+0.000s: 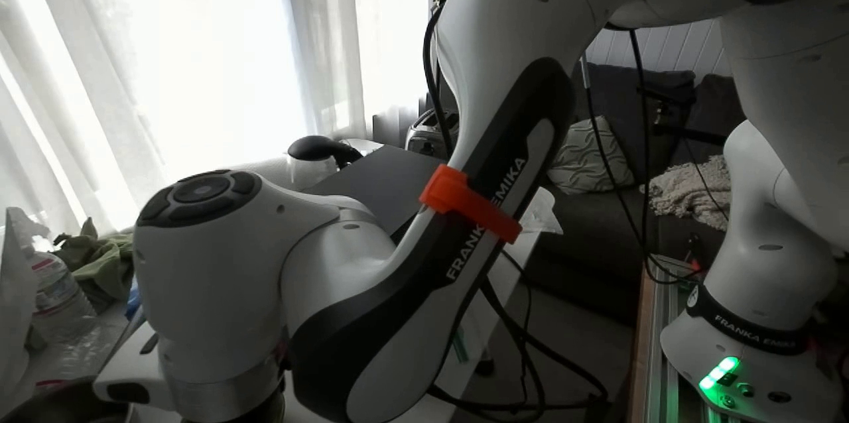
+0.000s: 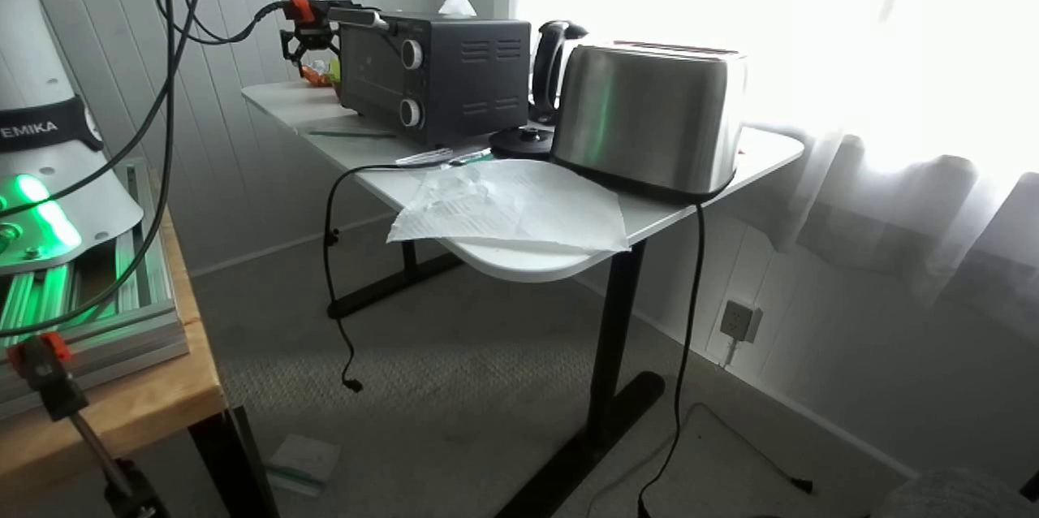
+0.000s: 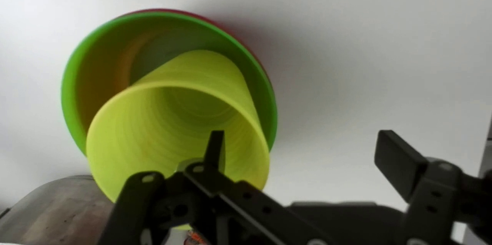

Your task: Stack the bowls together and put the yellow cup in the top bowl then place the bowls and cup on top of the toaster oven

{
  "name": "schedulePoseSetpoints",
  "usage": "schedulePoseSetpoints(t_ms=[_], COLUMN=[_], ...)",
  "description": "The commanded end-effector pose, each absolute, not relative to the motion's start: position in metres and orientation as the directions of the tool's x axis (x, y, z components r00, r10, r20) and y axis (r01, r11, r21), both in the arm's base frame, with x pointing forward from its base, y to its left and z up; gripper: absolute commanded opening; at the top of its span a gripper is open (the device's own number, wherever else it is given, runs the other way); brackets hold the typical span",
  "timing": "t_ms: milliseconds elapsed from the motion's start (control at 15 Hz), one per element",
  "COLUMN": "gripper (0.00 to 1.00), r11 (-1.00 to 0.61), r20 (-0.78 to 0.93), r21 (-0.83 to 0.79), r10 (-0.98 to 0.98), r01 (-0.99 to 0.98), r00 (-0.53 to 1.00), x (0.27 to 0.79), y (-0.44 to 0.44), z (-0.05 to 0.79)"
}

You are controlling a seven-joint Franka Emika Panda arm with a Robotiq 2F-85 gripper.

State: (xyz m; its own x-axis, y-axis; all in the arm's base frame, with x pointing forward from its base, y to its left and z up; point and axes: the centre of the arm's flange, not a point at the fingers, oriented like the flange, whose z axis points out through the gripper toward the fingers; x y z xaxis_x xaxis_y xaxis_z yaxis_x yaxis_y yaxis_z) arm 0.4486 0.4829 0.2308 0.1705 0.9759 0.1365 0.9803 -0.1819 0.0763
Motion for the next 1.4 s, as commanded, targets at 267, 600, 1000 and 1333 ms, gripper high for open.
schedulePoseSetpoints(t_ms=[267, 600, 1000, 1333], gripper=[0.50, 0.16, 0.02, 0.02], r11=[-0.199, -0.205, -0.215, -0.224], r20=[0.115, 0.126, 0.135, 0.126], r21=[0.039, 0.046, 0.066, 0.145], r10=[0.974, 0.972, 0.969, 0.970], r01=[0.979, 0.978, 0.974, 0.964], r00=[0.193, 0.198, 0.205, 0.207], x=[0.450, 0.450, 0.444, 0.426], y=[0.489, 0.485, 0.478, 0.454], z=[0.214, 0.219, 0.246, 0.322])
